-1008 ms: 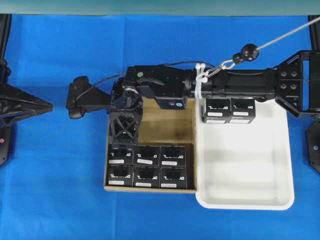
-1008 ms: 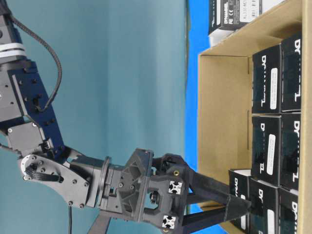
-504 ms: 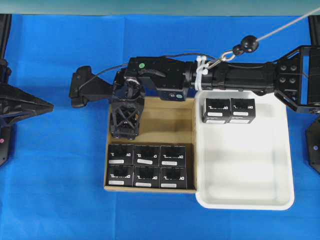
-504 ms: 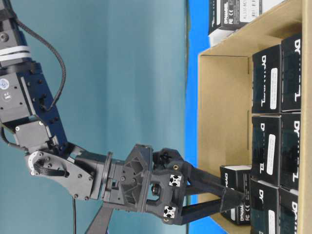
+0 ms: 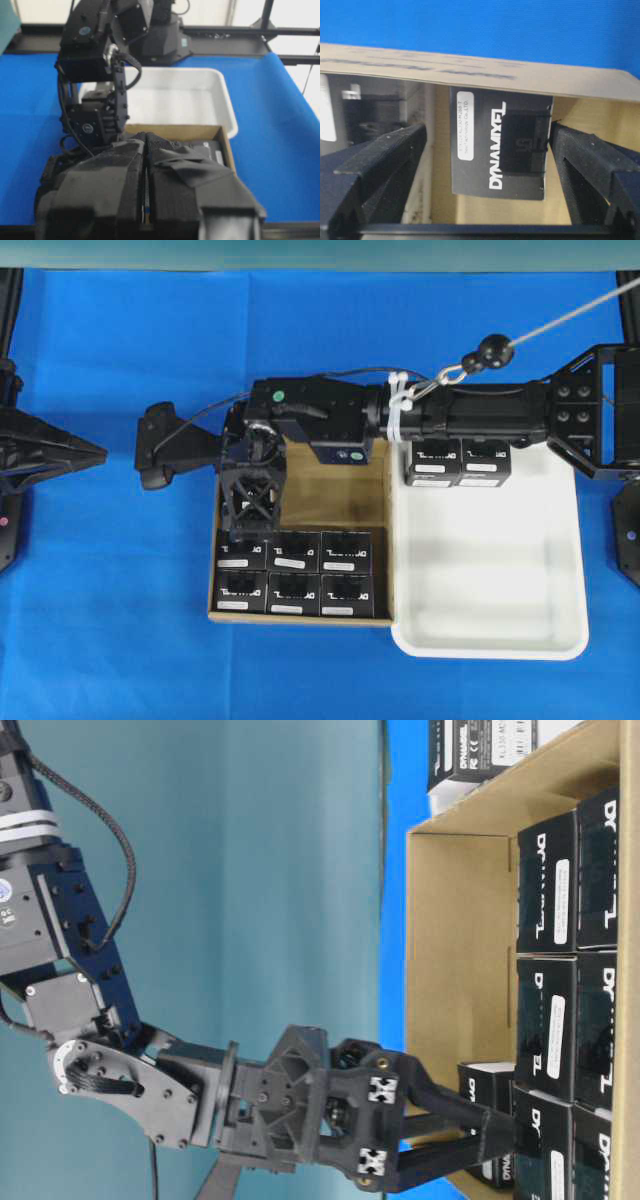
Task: Pick the box from inside the cardboard box.
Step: 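Close the right gripper around the DYNAMIXEL box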
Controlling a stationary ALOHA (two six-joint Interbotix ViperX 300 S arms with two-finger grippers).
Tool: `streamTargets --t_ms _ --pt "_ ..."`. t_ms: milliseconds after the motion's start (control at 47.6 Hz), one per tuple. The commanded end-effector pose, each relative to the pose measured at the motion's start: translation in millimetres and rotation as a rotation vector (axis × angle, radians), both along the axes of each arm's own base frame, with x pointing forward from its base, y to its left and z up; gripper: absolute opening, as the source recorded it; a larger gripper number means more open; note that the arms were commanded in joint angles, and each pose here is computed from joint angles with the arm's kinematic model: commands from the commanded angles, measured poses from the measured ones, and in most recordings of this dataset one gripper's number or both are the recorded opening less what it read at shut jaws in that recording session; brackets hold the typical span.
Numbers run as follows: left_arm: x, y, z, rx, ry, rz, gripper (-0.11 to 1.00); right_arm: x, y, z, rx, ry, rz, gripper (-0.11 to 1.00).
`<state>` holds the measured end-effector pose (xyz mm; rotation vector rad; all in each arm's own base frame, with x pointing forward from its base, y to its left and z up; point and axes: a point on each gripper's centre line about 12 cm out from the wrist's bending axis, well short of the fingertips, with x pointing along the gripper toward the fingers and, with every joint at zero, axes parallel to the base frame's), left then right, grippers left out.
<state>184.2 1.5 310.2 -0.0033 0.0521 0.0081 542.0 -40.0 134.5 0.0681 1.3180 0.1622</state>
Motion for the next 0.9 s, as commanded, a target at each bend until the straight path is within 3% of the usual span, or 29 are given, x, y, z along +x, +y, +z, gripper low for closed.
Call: streamTargets --t_ms 0,525,882 --pt "2.0 -0.8 10.7 -0.001 -0.026 -0.005 -0.04 0.7 -1.7 -6.1 0.001 0.003 -0.004 0.99" --pt "2.3 -1.1 10.3 -0.008 -0.023 -0.006 -0.04 1.8 -7.9 -17.8 -0.006 -0.006 -0.023 0.98" --pt "2.3 -1.4 10.3 -0.008 -0.023 -0.007 -0.04 1.5 -14.1 -20.7 -0.041 -0.024 -0.030 0.79"
